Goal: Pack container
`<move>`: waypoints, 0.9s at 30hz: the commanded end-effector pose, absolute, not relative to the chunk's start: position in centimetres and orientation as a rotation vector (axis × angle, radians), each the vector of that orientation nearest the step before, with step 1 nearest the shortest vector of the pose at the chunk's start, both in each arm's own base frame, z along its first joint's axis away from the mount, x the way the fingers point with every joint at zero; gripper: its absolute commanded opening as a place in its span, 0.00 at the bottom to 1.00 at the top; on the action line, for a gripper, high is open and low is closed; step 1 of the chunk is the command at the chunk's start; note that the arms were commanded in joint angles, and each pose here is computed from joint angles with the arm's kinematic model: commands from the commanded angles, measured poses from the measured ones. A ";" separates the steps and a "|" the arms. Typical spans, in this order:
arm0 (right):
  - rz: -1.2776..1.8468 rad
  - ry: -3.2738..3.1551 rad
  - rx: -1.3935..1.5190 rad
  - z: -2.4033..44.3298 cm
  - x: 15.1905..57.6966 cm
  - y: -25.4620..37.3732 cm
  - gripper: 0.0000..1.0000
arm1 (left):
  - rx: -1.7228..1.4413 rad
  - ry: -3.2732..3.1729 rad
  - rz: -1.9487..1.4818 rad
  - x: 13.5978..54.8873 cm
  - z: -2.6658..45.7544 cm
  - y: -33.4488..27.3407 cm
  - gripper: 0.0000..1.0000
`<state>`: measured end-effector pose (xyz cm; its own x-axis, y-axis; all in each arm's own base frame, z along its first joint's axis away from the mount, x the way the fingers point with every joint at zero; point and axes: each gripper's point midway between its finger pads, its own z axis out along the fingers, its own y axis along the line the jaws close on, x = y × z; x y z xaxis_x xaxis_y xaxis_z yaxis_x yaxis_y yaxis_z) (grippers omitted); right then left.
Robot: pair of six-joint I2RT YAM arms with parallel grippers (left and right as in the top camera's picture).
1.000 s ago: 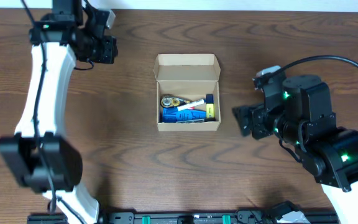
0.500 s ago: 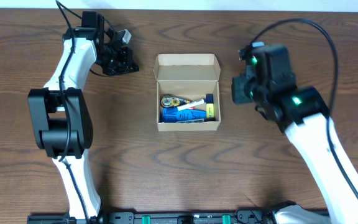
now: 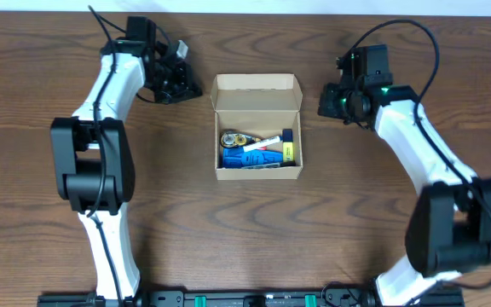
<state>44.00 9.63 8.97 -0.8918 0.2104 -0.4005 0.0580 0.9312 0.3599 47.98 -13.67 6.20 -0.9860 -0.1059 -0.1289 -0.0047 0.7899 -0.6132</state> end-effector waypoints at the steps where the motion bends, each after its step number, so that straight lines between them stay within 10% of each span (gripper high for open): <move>1: 0.706 2.691 0.237 6.3 43.9 11.9 0.01 | -0.131 2.854 -0.999 47.8 5.0 -14.5 0.06; 27: 1.004 2.534 0.318 2.4 48.7 15.3 0.01 | -0.162 2.774 -1.201 48.8 5.5 -16.8 0.06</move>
